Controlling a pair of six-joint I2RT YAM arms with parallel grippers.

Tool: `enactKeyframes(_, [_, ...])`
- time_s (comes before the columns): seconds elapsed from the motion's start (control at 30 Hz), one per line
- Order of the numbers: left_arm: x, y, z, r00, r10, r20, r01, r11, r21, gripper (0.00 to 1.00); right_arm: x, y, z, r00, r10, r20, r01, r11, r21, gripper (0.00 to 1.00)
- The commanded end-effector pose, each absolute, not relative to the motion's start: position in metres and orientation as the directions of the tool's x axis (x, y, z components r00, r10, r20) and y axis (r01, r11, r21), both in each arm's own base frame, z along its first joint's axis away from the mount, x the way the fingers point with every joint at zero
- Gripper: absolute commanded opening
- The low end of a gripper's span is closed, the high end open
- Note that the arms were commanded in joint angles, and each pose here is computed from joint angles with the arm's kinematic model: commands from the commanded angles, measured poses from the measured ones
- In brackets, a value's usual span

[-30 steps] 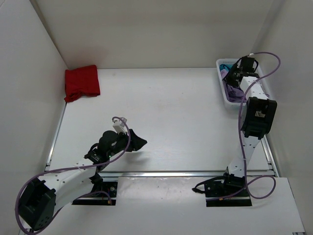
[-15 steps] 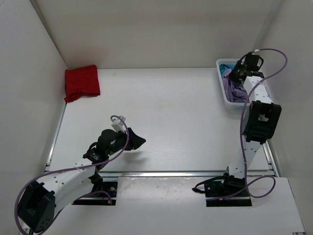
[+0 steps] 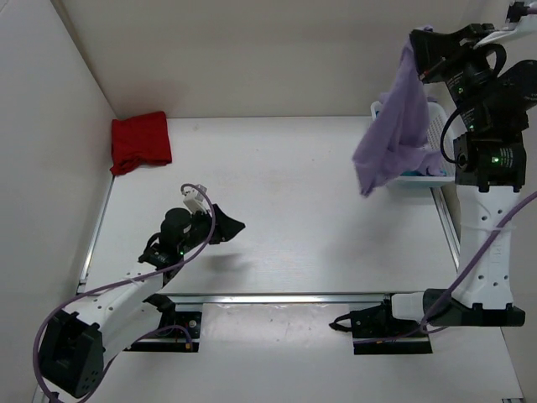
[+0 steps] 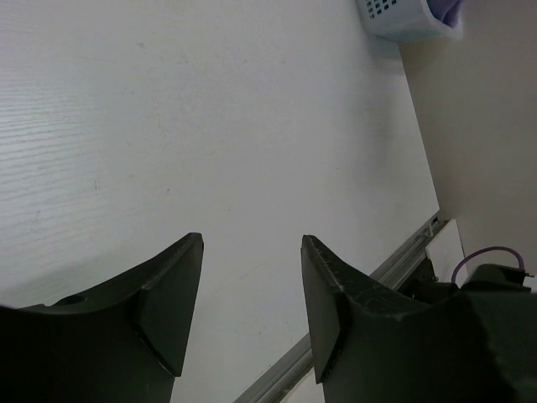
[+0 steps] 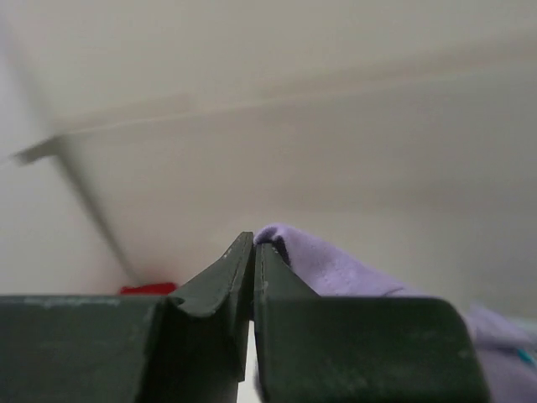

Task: Fold and stack the t-shirts
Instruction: Move the tshirt to the center of the board

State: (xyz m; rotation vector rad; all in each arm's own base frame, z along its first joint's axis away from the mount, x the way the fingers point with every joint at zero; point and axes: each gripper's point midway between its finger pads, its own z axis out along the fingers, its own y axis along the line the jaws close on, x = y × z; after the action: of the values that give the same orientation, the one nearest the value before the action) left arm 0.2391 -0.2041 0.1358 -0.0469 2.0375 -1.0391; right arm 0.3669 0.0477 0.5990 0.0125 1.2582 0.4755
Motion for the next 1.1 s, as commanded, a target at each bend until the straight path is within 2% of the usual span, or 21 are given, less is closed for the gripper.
enactKeyframes(0.0, [0.254,-0.199,0.166,-0.612,-0.399,-0.683,0.348,0.64,-0.685,0.61,0.318,0.115,0.644,0.285,0.337,-0.898,-0.6,0.793,0.107,0.0])
enactKeyframes(0.03, [0.258,-0.195,0.17,-0.599,-0.411,-0.687,0.342,0.645,-0.684,0.61,0.305,0.137,0.646,0.252,0.355,-0.9,-0.689,0.719,0.091,0.0])
enactKeyframes(0.17, [0.268,-0.185,0.18,-0.584,-0.438,-0.684,0.328,0.643,-0.692,0.62,0.273,0.174,0.668,0.195,0.406,-0.893,-0.851,0.523,0.052,0.0])
enactKeyframes(0.3, [0.277,-0.165,0.191,-0.552,-0.482,-0.68,0.308,0.641,-0.703,0.62,0.297,0.19,0.645,0.076,0.413,-0.907,-0.884,0.45,0.131,0.0])
enactKeyframes(0.4, [0.282,-0.149,0.199,-0.513,-0.494,-0.702,0.289,0.671,-0.683,0.62,0.34,0.215,0.6,-0.051,0.386,-0.921,-0.878,0.422,0.225,0.0])
enactKeyframes(0.47, [0.282,-0.14,0.195,-0.513,-0.488,-0.706,0.256,0.698,-0.668,0.63,0.366,0.259,0.548,-0.198,0.316,-0.928,-0.873,0.373,0.313,0.0])
enactKeyframes(0.53, [0.286,-0.128,0.193,-0.483,-0.496,-0.722,0.217,0.731,-0.647,0.63,0.388,0.299,0.491,-0.31,0.258,-0.915,-0.836,0.385,0.392,0.01])
enactKeyframes(0.67, [0.285,-0.102,0.175,-0.474,-0.479,-0.739,0.099,0.805,-0.585,0.61,0.404,0.396,0.365,-0.492,0.116,-0.863,-0.772,0.4,0.494,0.0])
enactKeyframes(0.77, [0.285,-0.088,0.171,-0.463,-0.453,-0.762,0.039,0.848,-0.528,0.59,0.423,0.439,0.307,-0.582,0.046,-0.812,-0.721,0.432,0.542,0.0])
enactKeyframes(0.83, [0.283,-0.081,0.164,-0.465,-0.449,-0.763,0.0,0.862,-0.507,0.58,0.432,0.45,0.296,-0.616,0.03,-0.787,-0.712,0.407,0.573,0.08])
enactKeyframes(0.9, [0.279,-0.083,0.155,-0.486,-0.448,-0.751,-0.01,0.862,-0.507,0.58,0.444,0.446,0.279,-0.684,0.005,-0.73,-0.667,0.4,0.628,0.3])
enactKeyframes(0.93, [0.277,-0.084,0.152,-0.492,-0.442,-0.75,-0.003,0.862,-0.506,0.59,0.448,0.444,0.297,-0.653,0.017,-0.758,-0.692,0.395,0.605,0.33])
enactKeyframes(1.0, [0.271,-0.089,0.131,-0.527,-0.438,-0.728,-0.009,0.86,-0.511,0.58,0.461,0.417,0.298,-0.641,-0.003,-0.768,-0.672,0.486,0.559,0.4])
enactKeyframes(1.07, [0.268,-0.098,0.115,-0.566,-0.441,-0.697,-0.006,0.847,-0.531,0.58,0.472,0.389,0.304,-0.617,-0.01,-0.787,-0.642,0.584,0.497,0.4])
